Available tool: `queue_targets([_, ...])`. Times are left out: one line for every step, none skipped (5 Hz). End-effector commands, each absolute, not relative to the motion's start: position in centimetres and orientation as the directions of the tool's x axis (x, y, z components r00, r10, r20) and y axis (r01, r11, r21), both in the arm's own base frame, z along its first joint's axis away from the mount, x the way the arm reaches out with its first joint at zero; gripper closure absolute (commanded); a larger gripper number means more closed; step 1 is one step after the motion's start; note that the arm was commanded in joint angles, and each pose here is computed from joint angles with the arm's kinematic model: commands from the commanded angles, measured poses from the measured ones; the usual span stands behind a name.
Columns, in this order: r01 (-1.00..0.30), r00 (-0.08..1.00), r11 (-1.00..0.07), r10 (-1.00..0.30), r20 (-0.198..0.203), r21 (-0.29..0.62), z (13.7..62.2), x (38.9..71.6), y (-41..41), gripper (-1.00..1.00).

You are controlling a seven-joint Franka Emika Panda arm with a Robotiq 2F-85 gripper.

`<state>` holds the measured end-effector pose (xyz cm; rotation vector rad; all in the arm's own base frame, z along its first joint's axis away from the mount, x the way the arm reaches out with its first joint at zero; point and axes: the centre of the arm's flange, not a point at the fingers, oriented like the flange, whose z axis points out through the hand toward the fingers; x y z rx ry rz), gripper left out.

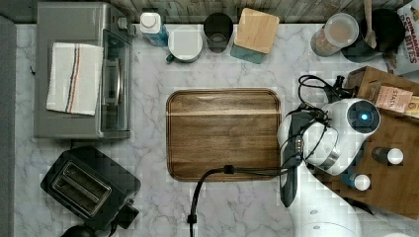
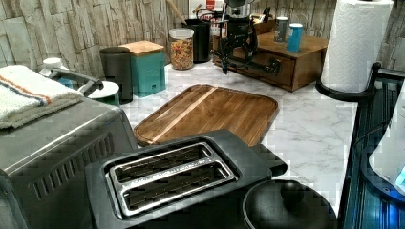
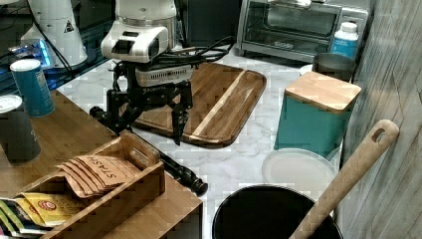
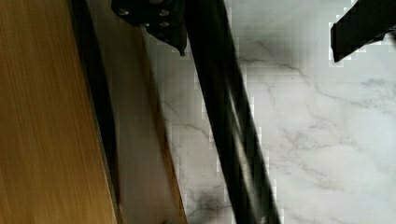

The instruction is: Open the drawer.

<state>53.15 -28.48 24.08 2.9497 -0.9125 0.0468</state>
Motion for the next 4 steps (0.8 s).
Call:
queue_targets([-0.469,0.883,-0.881,-0.468,-0.023,-0.059,29.1,61.3,-4.7,-1.0])
queue_targets([-0.465,0.885,-0.882,-0.465,-0.025,-0.076,29.3,61.9,-0.6,-1.0])
queue_targets([-0.466,0.884,-0.88,-0.467,-0.013,-0.087,29.3,61.8,2.4,-1.0])
queue_targets([-0.467,0.884,-0.879,-0.468,-0.01,-0.097,29.4,61.9,4.9,-1.0])
